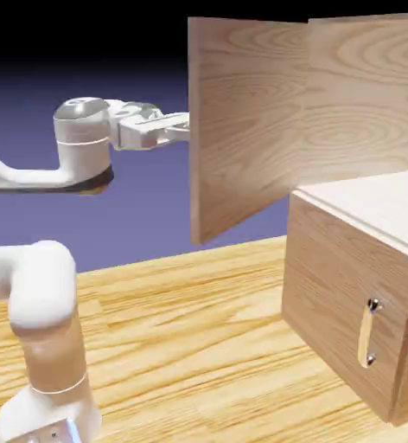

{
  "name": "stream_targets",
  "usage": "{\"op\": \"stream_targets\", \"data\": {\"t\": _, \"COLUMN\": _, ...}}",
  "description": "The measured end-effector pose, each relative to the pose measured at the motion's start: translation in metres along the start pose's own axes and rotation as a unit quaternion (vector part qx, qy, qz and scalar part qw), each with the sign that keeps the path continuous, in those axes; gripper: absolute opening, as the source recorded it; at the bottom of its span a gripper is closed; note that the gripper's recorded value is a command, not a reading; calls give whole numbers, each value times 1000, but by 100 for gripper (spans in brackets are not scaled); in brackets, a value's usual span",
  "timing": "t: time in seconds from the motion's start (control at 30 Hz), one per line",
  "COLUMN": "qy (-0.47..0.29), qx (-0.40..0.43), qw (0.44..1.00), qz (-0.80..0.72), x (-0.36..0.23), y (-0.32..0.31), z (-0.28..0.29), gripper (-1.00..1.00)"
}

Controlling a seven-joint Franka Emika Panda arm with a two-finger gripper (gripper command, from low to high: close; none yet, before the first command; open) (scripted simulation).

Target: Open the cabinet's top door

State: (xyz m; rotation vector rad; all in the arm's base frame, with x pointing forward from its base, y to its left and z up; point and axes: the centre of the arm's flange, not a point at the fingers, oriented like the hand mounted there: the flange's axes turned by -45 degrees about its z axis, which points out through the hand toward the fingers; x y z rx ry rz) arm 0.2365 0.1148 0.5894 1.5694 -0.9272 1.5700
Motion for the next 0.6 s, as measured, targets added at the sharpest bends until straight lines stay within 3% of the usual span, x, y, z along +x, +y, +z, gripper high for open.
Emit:
{"op": "stream_targets", "data": {"t": 0.57, "qy": 0, "qx": -221, "qw": 975, "qz": 0, "x": 0, "y": -97, "z": -136, "gripper": -100}}
{"op": "stream_targets", "data": {"t": 0.6, "qy": 0, "qx": -225, "qw": 974, "qz": 0, "x": 0, "y": -99, "z": -137, "gripper": 100}}
